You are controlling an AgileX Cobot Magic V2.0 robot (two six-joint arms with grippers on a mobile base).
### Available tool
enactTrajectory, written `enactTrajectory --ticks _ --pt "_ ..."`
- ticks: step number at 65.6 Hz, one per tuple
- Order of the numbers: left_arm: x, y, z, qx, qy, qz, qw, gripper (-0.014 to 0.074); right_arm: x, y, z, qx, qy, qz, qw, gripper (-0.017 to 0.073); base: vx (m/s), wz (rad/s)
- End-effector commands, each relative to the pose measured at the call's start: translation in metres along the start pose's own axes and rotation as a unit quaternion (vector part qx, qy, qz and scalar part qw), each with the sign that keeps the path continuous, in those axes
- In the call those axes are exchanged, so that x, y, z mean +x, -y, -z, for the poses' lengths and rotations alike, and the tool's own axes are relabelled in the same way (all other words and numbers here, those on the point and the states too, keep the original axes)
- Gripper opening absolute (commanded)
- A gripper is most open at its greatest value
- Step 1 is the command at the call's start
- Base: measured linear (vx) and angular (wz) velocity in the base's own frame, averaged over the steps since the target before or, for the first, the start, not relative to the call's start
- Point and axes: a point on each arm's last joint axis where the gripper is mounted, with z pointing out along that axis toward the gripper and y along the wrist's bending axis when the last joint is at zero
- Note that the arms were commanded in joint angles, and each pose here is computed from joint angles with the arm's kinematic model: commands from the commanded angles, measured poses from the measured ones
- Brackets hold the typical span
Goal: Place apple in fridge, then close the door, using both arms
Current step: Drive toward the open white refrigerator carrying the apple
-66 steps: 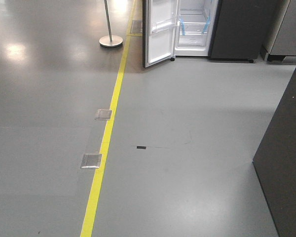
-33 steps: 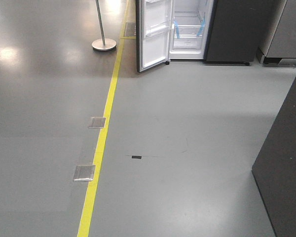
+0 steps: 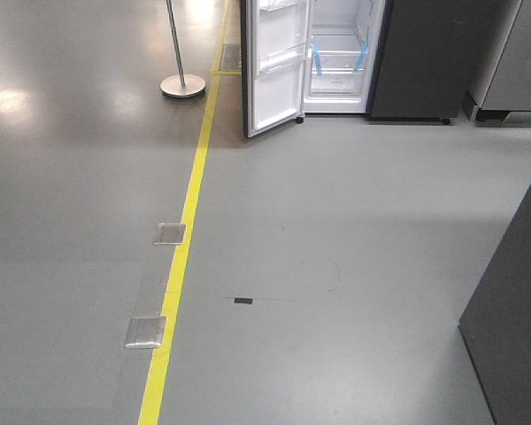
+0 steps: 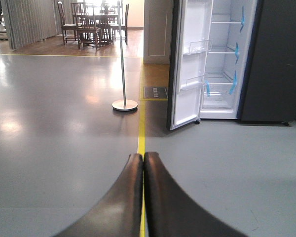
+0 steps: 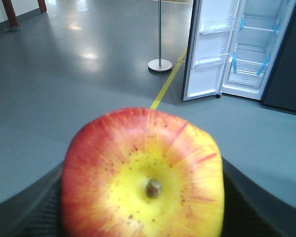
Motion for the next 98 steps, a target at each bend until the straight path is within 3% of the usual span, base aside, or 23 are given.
enactTrajectory --ticks 1,98 --pt "-0.0137 0.0008 0.0027 0.003 0.056 0.005 0.998 -0.0006 -0.0119 0.0000 0.0030 0.003 0.048 0.004 0.999 0.0095 0.19 0.02" --pt "-0.0137 0.0008 0.0027 0.003 0.056 0.005 0.998 -0.0006 -0.0119 0.0000 0.0030 0.003 0.048 0.004 0.999 0.0095 0.20 0.01"
